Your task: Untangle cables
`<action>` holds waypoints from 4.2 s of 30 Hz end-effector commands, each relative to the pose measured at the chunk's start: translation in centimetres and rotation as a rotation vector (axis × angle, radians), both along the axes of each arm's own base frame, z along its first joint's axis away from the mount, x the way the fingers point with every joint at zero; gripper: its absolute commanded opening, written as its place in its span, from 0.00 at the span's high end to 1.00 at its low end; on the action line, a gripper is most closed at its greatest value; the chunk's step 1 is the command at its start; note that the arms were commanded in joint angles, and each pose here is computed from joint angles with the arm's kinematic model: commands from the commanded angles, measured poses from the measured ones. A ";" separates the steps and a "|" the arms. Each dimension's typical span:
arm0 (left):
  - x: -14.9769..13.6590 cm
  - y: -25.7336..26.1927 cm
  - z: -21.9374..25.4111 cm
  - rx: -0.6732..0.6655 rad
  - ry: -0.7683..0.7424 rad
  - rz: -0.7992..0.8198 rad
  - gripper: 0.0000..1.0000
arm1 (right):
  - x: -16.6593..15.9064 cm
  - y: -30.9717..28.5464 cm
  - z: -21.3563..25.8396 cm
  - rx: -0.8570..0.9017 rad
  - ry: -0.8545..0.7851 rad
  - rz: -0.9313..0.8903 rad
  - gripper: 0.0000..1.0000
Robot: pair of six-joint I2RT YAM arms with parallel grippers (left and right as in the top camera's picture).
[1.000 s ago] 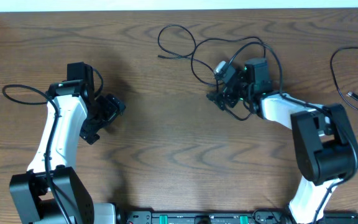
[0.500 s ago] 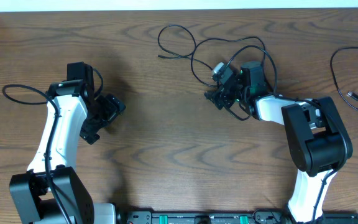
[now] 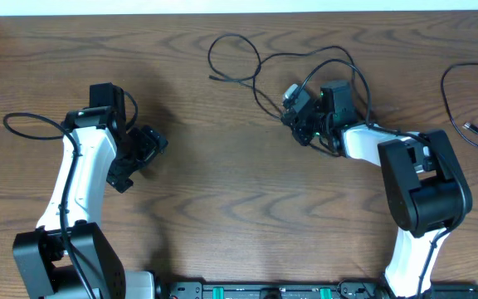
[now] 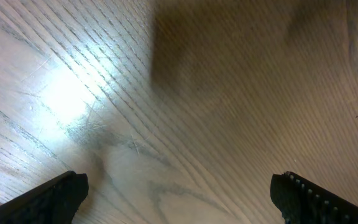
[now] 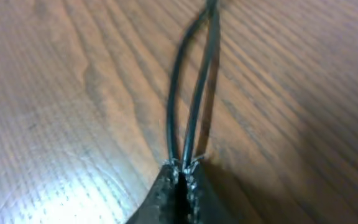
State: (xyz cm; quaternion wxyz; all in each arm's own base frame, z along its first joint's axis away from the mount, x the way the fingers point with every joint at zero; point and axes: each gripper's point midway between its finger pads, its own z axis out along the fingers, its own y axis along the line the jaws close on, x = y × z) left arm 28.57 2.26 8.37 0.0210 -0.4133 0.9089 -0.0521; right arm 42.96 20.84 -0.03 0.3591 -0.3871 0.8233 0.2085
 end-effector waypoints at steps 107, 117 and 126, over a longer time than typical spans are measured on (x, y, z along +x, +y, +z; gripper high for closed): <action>0.0 0.4 0.0 0.020 0.004 0.011 0.01 | 1.6 -5.2 -4.4 -0.220 0.071 -0.114 0.91; 0.0 0.4 0.0 0.020 0.004 0.011 0.01 | 5.6 -12.3 -3.7 -0.252 0.038 -0.487 0.99; 0.0 0.4 0.0 0.020 0.004 0.011 0.01 | 6.2 -27.7 -3.5 -0.277 0.065 -0.872 0.99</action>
